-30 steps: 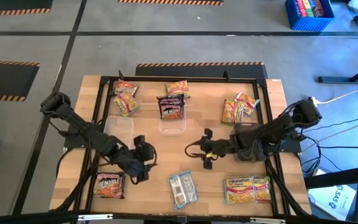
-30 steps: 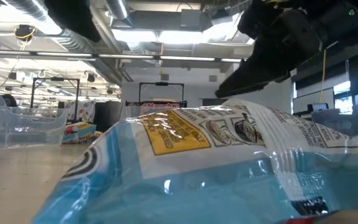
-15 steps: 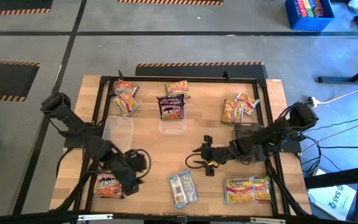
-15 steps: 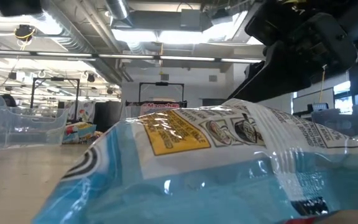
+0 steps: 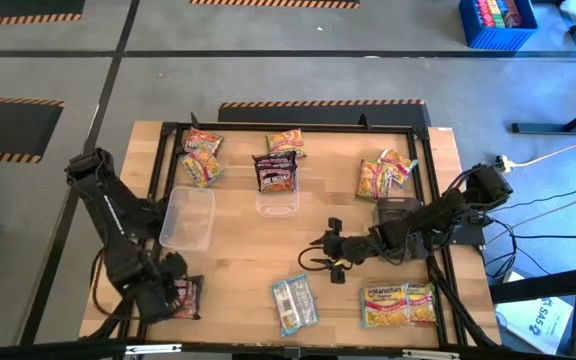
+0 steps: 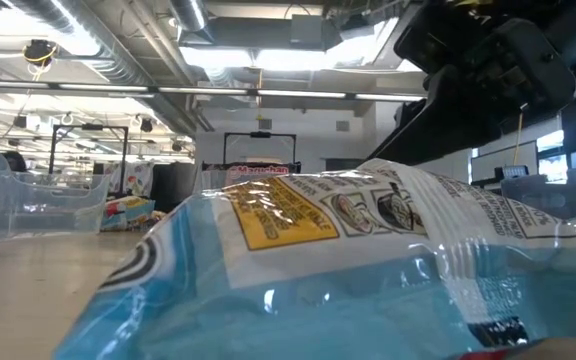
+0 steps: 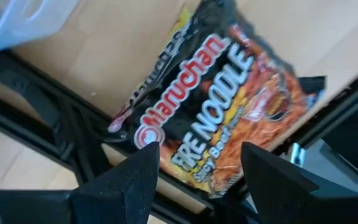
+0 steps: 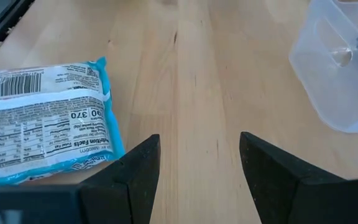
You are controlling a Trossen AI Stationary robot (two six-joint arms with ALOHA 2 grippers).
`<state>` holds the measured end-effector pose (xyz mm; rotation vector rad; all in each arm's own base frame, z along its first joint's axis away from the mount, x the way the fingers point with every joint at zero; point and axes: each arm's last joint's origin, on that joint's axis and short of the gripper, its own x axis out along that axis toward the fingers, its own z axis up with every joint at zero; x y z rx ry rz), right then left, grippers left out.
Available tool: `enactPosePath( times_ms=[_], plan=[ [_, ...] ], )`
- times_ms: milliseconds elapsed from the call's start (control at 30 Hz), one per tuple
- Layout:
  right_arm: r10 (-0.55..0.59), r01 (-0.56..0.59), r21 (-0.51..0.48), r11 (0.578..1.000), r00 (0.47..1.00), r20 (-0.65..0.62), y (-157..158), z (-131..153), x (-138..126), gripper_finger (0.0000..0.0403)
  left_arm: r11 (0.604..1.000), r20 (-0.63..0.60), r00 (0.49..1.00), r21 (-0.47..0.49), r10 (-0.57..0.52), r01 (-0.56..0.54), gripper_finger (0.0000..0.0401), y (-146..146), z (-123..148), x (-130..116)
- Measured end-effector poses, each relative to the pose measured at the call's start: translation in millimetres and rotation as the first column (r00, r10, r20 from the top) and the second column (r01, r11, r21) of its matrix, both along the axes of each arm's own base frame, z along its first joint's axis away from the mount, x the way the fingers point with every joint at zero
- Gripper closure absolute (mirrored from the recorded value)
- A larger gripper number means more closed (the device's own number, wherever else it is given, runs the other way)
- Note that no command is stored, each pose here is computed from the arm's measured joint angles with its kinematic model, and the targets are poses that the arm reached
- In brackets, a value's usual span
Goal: Sort Maruchan noodles
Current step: Put the black noodle pack into the right transparent bin
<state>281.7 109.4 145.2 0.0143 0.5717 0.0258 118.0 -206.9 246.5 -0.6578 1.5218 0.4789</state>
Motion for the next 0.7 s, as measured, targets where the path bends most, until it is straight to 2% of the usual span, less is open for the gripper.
enactPosePath(
  times_ms=[267,467,567,700],
  plan=[
    [-0.007,0.007,0.012,1.0,1.0,-0.002,0.3,-0.5,0.0,0.0201,0.994,-0.021,0.996,0.077,-0.082,0.084,0.0181,6.2,-17.7,-9.0],
    [-0.017,0.017,0.017,1.0,0.999,-0.041,0.9,-11.4,1.2,0.0201,0.994,-0.025,0.994,0.017,-0.109,0.11,0.0181,22.6,-20.6,-19.2],
    [-0.016,0.019,0.038,0.999,0.998,-0.062,1.6,-16.7,1.7,0.0201,0.997,0.015,0.997,-0.021,-0.071,0.071,0.0181,36.9,-19.9,-26.5],
    [-0.011,0.013,0.035,0.999,0.998,-0.067,1.8,-18.6,1.9,0.0201,0.993,0.075,0.997,-0.116,-0.023,0.031,0.0181,48.7,-27.1,-32.6]
  ],
)
